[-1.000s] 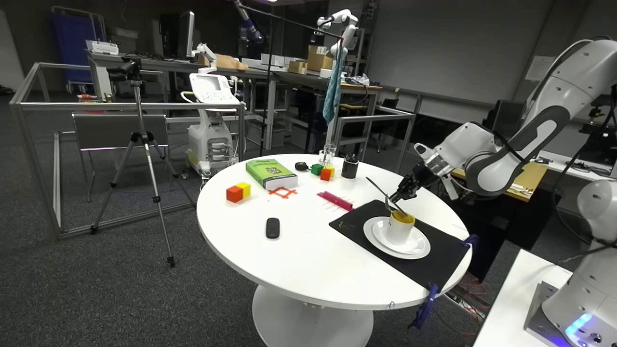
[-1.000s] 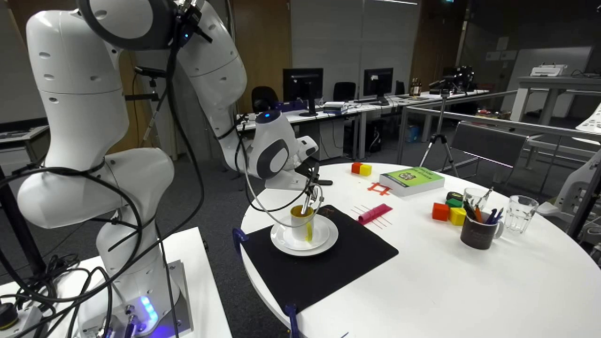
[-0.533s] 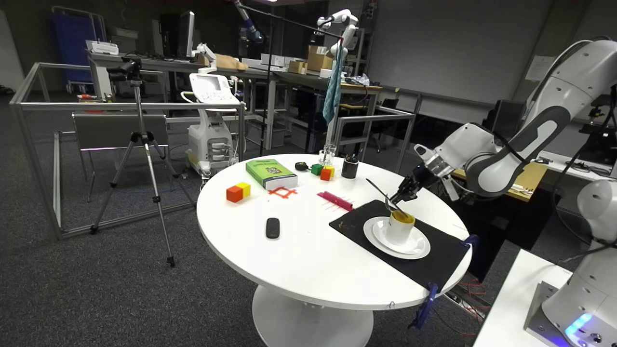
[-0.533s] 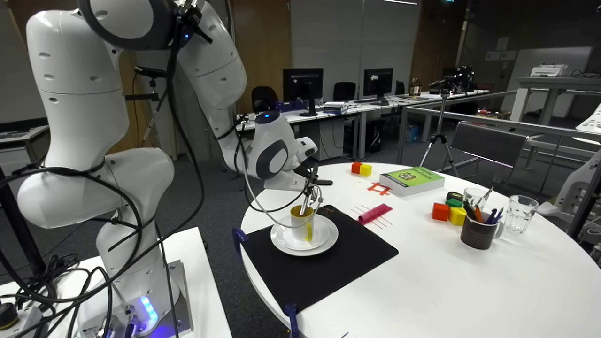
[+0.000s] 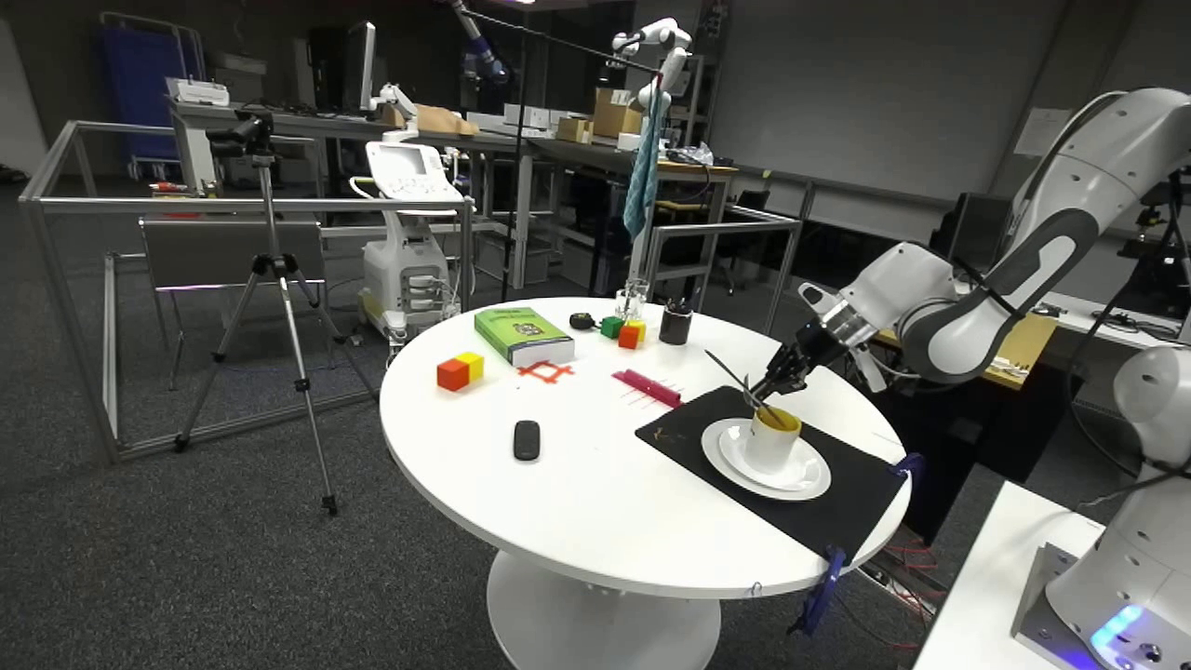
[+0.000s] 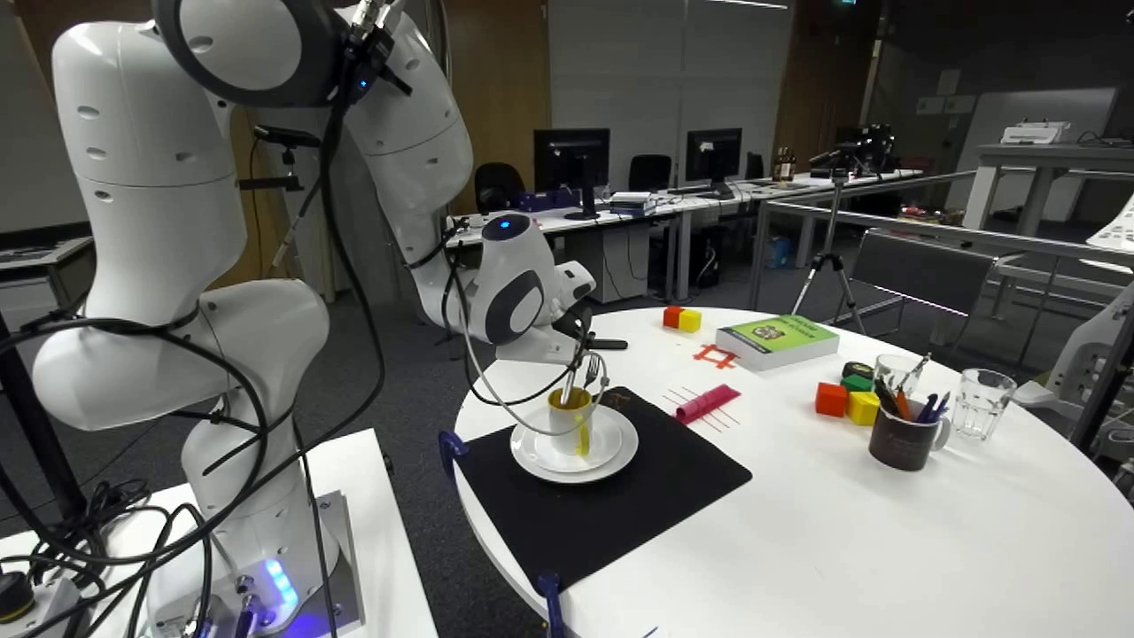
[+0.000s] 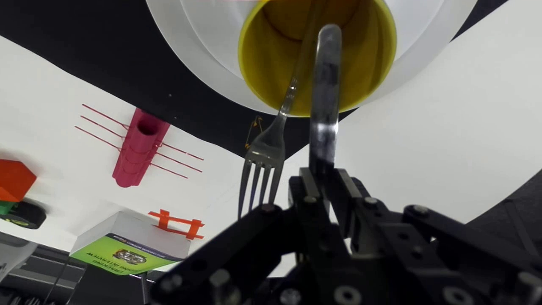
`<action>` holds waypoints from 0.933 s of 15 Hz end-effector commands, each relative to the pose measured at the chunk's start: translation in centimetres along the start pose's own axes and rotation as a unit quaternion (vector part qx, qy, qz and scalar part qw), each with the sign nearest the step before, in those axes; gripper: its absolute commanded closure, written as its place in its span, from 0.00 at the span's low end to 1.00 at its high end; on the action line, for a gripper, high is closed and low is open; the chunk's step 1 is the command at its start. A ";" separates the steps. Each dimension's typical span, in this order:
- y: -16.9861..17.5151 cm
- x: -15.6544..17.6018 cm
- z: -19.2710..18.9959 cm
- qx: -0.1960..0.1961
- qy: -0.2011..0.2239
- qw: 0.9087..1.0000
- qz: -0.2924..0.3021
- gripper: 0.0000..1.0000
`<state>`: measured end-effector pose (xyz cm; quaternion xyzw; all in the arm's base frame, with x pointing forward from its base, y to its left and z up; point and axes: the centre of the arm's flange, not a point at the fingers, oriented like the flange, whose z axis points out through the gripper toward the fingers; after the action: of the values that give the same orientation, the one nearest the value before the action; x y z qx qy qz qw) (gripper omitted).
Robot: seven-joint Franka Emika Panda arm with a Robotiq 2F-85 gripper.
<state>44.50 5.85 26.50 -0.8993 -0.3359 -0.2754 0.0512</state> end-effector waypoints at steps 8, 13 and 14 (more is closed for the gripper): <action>0.9 -2.0 -1.0 0.034 0.046 0.996 -0.064 0.96; 1.0 -2.8 -1.4 0.034 0.058 0.994 -0.084 0.96; 1.1 -3.1 -1.5 0.034 0.060 0.994 -0.086 0.96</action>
<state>43.58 3.92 25.65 -0.8642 -0.4031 -0.2934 0.0680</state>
